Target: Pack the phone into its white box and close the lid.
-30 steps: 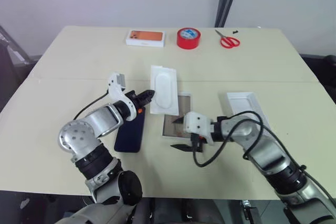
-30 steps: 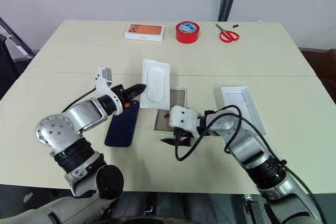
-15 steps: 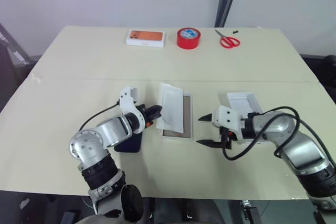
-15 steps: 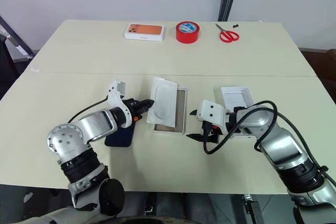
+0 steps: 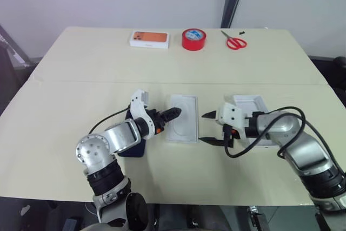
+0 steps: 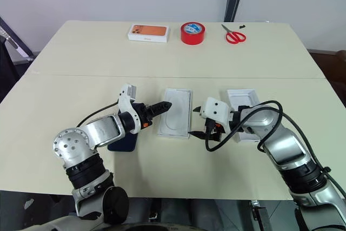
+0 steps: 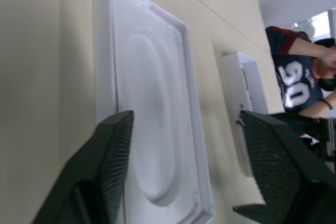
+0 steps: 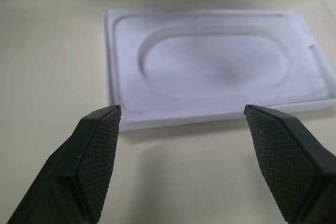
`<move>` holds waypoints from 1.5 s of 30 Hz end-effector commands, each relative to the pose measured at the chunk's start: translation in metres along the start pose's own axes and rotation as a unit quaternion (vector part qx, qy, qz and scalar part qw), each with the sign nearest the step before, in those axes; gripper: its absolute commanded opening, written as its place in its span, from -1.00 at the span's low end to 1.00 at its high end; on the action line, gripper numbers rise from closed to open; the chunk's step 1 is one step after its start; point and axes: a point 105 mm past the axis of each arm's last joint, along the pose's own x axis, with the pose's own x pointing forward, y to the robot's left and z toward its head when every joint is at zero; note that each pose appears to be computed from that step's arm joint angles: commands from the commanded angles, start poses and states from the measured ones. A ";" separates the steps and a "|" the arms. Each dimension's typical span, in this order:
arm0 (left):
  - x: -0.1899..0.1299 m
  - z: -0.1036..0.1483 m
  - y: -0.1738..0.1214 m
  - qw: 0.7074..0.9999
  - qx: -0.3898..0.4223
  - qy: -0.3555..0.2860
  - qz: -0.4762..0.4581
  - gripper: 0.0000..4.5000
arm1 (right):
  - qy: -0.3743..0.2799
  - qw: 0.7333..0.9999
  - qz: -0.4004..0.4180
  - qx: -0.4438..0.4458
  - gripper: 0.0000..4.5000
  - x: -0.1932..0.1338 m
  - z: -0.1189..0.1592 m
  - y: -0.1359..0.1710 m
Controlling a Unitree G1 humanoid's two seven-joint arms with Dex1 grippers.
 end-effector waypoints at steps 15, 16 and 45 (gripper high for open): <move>-0.064 0.045 0.028 0.902 0.425 -0.063 0.030 0.54 | -0.005 0.988 -0.132 0.074 -0.99 0.054 0.027 -0.042; -0.066 0.044 0.030 0.900 0.430 -0.063 0.027 0.54 | -0.002 0.988 -0.135 0.076 -0.99 0.056 0.027 -0.042; -0.088 0.018 0.050 0.904 0.426 -0.030 0.019 0.54 | 0.044 0.991 -0.121 -0.023 -0.99 0.066 0.031 -0.028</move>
